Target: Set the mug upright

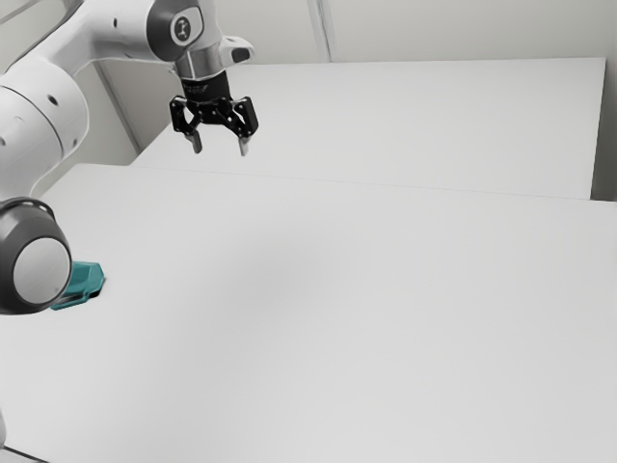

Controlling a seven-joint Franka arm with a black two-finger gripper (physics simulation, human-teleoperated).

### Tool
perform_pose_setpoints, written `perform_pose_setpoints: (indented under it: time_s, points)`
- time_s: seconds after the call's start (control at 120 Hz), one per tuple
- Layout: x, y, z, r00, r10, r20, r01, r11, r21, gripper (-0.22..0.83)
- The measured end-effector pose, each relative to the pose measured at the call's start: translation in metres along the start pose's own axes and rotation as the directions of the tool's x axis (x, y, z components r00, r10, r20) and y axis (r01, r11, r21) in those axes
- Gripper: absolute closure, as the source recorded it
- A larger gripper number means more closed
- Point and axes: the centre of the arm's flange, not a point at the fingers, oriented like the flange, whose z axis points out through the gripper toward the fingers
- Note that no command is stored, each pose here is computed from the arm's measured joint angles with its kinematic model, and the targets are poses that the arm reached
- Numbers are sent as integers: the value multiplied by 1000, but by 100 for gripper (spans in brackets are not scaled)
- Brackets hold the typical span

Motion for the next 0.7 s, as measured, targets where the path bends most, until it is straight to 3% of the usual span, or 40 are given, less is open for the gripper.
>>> perform_pose_setpoints:
  time_s: [0.267, 0.4, 0.517, 0.7]
  points:
    - [3, -18, 16, 999, -28, 37, 29, 999, -28, 0]
    - [-9, -91, 37, 988, -128, 88, 131, 991, -30, 0]
    - [-37, -165, 63, 971, -203, 124, 211, 976, -55, 0]
    - [-65, -242, 78, 967, -229, 109, 239, 966, -96, 0]
